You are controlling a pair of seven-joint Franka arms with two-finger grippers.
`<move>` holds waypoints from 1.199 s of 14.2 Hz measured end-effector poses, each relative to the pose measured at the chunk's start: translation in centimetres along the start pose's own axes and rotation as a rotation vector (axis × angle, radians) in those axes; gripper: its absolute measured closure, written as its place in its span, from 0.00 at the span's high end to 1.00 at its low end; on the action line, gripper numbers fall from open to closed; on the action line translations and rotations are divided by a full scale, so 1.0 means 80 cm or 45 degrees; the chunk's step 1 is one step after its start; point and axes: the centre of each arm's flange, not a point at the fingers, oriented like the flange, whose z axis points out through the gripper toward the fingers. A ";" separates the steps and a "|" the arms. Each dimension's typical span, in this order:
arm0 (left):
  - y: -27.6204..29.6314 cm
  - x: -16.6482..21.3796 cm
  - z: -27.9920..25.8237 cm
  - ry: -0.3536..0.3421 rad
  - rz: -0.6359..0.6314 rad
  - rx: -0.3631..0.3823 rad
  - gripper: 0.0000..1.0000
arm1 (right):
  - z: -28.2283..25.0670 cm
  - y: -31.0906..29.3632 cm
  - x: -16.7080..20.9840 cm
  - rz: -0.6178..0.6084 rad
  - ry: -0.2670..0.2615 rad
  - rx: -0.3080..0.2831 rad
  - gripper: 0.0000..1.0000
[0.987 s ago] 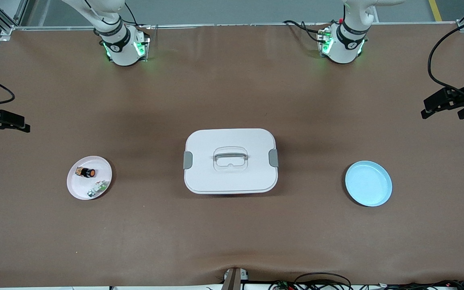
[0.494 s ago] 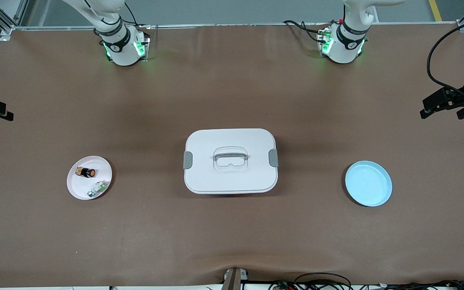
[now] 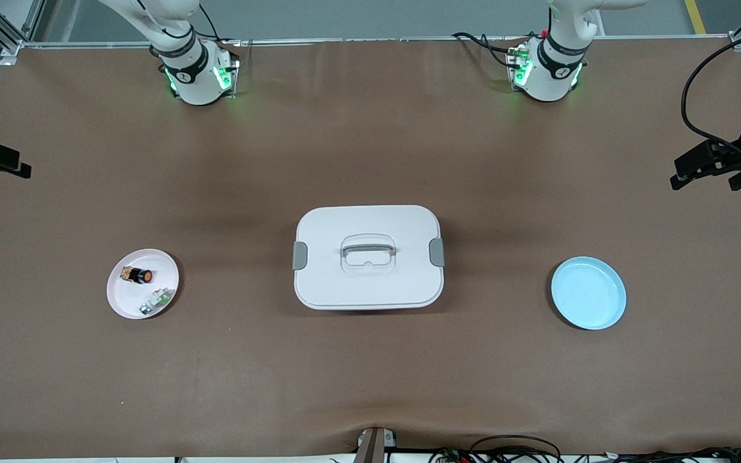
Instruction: Transfer orange switch to right arm and place
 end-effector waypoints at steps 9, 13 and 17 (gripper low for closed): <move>-0.002 0.000 0.000 0.001 -0.011 0.000 1.00 | -0.006 -0.014 -0.002 -0.009 0.012 -0.009 1.00; -0.004 0.000 0.000 0.001 -0.014 0.000 1.00 | -0.017 -0.031 -0.008 -0.027 0.034 -0.063 1.00; -0.004 0.000 0.000 0.002 -0.014 0.000 1.00 | -0.020 -0.032 -0.009 -0.018 0.045 -0.082 1.00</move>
